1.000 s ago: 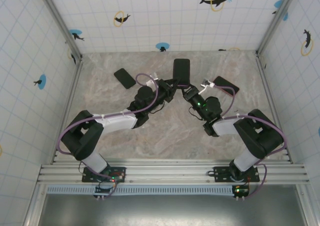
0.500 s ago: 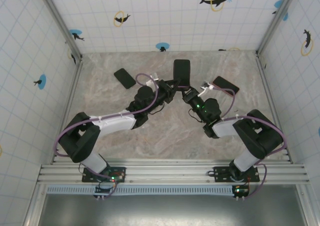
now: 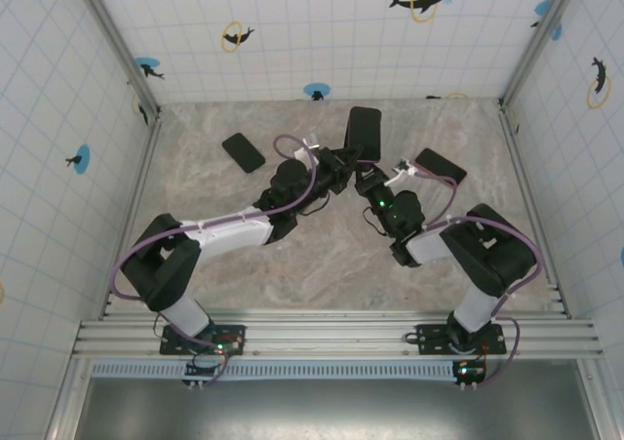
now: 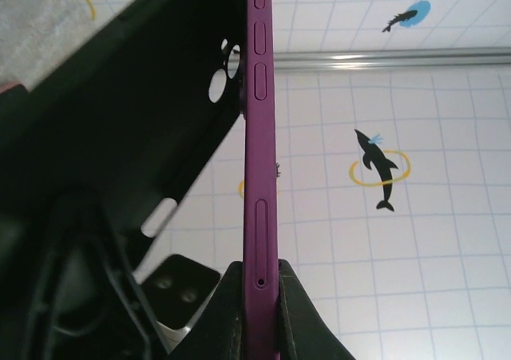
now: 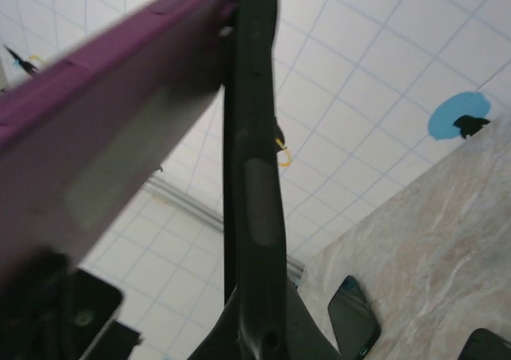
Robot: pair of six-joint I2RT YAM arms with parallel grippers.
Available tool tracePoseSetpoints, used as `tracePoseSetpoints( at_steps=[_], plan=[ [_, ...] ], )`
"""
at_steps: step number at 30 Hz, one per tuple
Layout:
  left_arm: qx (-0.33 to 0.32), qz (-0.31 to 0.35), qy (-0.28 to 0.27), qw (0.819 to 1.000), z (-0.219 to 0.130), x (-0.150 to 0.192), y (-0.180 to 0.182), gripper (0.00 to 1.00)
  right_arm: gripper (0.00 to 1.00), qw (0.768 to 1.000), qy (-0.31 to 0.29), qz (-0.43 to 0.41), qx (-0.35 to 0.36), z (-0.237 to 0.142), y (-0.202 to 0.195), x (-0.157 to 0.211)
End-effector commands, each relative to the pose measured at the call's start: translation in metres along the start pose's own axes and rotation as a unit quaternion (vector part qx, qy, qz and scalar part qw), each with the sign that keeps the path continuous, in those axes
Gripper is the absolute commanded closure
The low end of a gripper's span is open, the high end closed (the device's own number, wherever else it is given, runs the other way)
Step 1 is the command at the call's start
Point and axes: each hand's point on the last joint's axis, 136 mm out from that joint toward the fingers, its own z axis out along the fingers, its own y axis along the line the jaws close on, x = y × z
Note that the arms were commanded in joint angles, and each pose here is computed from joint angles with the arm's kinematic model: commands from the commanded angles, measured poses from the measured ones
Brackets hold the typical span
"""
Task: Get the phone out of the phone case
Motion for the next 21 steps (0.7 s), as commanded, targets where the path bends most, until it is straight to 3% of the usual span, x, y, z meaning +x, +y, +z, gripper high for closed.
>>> tracePoseSetpoints(
  at_steps=[1,10,14,21],
  plan=[
    [0.108,0.006,0.025,0.994,-0.005,0.012,-0.07,1.0,1.0,1.0,0.006,-0.003,0.013,-0.005,-0.009,0.005],
    [0.062,0.042,0.015,0.997,-0.031,-0.009,-0.062,1.0,1.0,0.996,0.003,-0.042,0.08,-0.018,-0.037,-0.016],
    [0.051,0.052,0.033,0.997,-0.037,-0.014,-0.06,1.0,1.0,0.997,0.009,-0.04,0.067,-0.018,-0.032,-0.018],
    [-0.027,0.078,0.048,0.995,-0.068,-0.035,-0.023,1.0,1.0,0.998,0.054,-0.012,0.038,-0.012,-0.018,-0.006]
  ],
)
